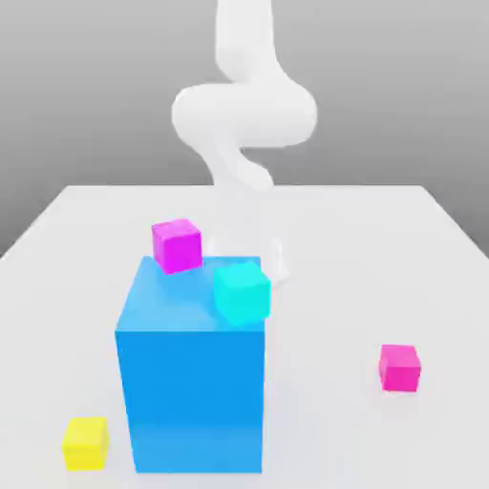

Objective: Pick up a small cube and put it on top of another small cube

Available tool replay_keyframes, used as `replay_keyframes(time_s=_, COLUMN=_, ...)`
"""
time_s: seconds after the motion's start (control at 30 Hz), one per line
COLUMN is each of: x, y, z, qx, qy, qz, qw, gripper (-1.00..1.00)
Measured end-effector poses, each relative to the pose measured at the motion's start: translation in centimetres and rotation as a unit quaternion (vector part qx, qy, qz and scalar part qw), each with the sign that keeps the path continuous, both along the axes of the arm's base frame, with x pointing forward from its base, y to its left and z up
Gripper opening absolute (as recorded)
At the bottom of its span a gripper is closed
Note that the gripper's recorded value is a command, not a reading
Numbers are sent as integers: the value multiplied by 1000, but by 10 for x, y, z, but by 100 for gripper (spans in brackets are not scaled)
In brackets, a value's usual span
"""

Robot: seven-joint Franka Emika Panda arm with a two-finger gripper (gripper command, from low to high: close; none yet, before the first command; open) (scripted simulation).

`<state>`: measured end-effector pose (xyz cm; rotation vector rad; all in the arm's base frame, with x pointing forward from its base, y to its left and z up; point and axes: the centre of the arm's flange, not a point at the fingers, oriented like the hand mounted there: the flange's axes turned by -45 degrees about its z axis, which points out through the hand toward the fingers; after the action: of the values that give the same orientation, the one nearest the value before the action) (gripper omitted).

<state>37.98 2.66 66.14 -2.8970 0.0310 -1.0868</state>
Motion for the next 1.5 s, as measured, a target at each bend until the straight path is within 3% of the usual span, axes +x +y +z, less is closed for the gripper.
replay_keyframes(time_s=0.17, x=44, y=65, z=-117, qx=31, qy=92, qz=5, qw=995, gripper=0)
replay_keyframes(time_s=0.33, x=44, y=127, z=-233, qx=41, qy=179, qz=2, qw=983, gripper=0)
replay_keyframes(time_s=0.5, x=9, y=177, z=-344, qx=30, qy=262, qz=-8, qw=965, gripper=0)
replay_keyframes(time_s=0.7, x=-65, y=210, z=-460, qx=-5, qy=343, qz=-25, qw=939, gripper=0)
replay_keyframes(time_s=0.9, x=-73, y=211, z=-523, qx=-8, qy=352, qz=-30, qw=935, gripper=0)
replay_keyframes(time_s=0.93, x=-74, y=210, z=-530, qx=-8, qy=352, qz=-30, qw=935, gripper=-100)
replay_keyframes(time_s=1.17, x=-74, y=210, z=-530, qx=-8, qy=351, qz=-29, qw=936, gripper=-100)
replay_keyframes(time_s=1.37, x=-73, y=210, z=-478, qx=-8, qy=351, qz=-30, qw=936, gripper=-100)
replay_keyframes(time_s=1.5, x=-29, y=181, z=-434, qx=-3, qy=350, qz=-49, qw=935, gripper=-100)
